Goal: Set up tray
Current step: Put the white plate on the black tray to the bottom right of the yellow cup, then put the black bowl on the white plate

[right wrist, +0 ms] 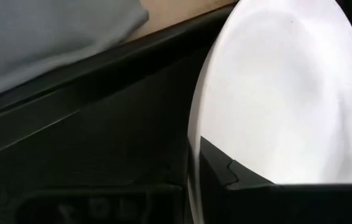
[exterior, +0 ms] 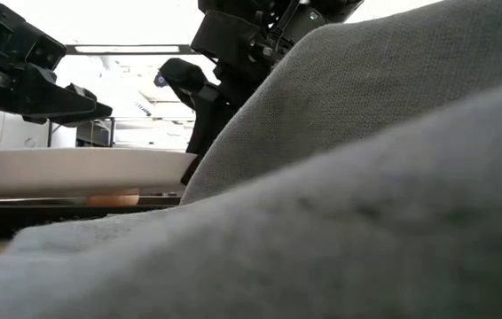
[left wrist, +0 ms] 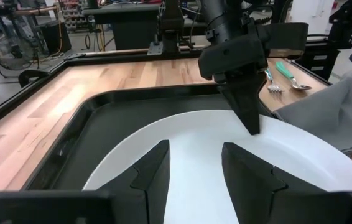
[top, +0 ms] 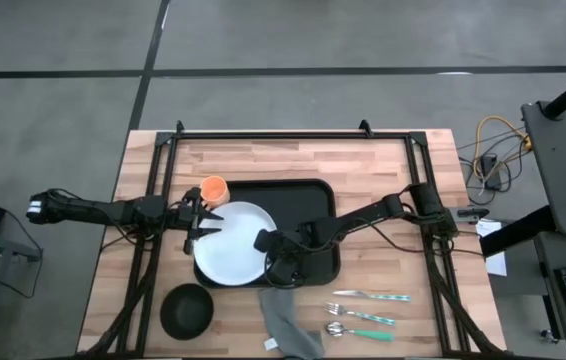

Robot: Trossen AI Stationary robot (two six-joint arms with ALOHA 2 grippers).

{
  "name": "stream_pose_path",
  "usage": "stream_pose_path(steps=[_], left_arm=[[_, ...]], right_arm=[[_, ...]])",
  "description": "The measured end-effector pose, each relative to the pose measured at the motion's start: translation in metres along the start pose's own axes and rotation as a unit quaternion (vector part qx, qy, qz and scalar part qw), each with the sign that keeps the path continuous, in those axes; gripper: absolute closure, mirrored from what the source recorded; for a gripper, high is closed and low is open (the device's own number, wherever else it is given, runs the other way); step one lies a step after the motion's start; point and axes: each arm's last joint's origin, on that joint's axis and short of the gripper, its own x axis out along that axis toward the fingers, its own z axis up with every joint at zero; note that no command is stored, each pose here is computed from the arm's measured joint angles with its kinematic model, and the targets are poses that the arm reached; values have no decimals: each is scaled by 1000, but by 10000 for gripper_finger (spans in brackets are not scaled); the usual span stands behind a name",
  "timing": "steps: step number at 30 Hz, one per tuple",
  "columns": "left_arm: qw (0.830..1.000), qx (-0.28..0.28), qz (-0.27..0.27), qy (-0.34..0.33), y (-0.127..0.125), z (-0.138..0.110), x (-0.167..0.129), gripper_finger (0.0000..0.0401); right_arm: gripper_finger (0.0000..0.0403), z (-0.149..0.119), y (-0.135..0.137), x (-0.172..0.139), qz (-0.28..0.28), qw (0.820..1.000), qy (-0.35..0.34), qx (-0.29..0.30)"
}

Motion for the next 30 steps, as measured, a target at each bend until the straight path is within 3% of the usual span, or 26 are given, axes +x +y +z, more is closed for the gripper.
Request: stream_pose_path(steps=[30], left_arm=[[1000, 0, 0, 0, 0, 0, 0, 273]], right_arm=[[264, 1, -5, 0, 0, 999, -45, 30]])
